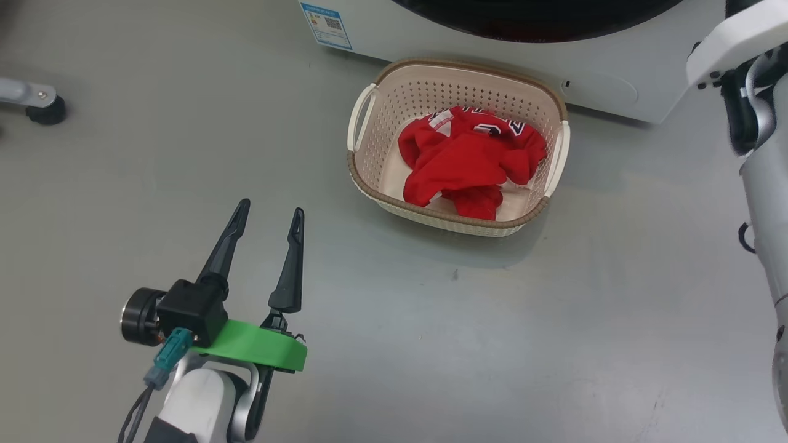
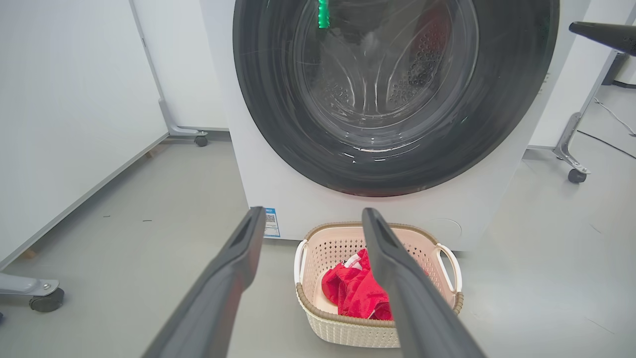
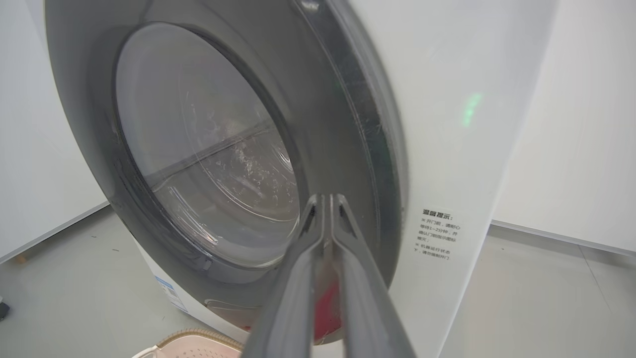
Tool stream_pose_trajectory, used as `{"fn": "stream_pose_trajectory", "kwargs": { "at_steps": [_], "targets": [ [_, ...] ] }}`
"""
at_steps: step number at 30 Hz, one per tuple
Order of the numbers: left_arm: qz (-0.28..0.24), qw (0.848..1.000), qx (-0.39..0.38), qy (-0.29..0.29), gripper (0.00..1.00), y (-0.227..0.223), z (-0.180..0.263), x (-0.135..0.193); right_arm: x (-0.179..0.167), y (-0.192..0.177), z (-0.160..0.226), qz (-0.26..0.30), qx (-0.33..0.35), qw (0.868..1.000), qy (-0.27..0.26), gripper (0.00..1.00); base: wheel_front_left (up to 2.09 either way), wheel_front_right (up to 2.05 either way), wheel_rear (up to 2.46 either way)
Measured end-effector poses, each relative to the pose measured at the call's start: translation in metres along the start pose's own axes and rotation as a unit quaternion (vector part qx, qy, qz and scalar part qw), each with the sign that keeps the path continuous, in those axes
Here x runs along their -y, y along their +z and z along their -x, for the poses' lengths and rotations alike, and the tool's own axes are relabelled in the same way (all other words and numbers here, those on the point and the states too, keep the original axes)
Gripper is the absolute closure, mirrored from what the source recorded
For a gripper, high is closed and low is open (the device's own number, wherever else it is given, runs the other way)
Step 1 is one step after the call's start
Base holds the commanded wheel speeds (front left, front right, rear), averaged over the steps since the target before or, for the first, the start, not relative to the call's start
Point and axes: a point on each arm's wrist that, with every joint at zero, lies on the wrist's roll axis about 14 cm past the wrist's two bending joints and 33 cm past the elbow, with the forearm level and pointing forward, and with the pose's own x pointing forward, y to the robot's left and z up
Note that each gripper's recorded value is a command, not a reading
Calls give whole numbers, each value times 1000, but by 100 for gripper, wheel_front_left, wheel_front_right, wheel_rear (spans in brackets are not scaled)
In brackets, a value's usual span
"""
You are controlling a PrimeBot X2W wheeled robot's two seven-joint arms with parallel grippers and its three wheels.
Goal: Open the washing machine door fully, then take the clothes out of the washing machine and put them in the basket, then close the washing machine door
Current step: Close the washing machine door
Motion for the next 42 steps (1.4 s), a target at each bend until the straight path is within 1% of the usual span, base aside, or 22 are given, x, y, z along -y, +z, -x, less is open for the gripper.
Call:
{"fn": "stream_pose_trajectory", "kwargs": {
  "at_steps": [1,2,3,6,12,18,24,32,42],
  "targets": [
    [0,1000,2,-2,0,1,0,1,0,-3,5,-3,-5,1000,-3,54,0,0,0],
    [1,1000,5,-3,0,3,-1,2,1,-6,9,-8,-9,1000,-6,18,0,0,0],
    [1,1000,8,-4,0,5,-1,2,1,-8,14,-13,-12,1000,-8,0,0,0,0],
    [1,1000,15,-5,0,9,-2,3,-3,-13,28,-22,-20,999,-11,0,0,0,0],
    [7,999,25,-22,0,16,-2,13,-13,2,51,-29,1,1000,-8,0,0,0,0],
    [8,999,18,-34,0,11,7,18,-19,-4,87,-24,-8,1000,-11,0,0,0,0],
    [15,999,15,-46,0,9,13,25,-9,3,121,-25,0,999,-34,0,0,0,0],
    [28,998,19,-59,0,12,28,35,0,-11,186,-31,-20,996,-80,0,0,0,0],
    [34,997,0,-69,0,2,43,42,1,-9,236,-34,-16,993,-109,0,0,0,0]
  ]
}}
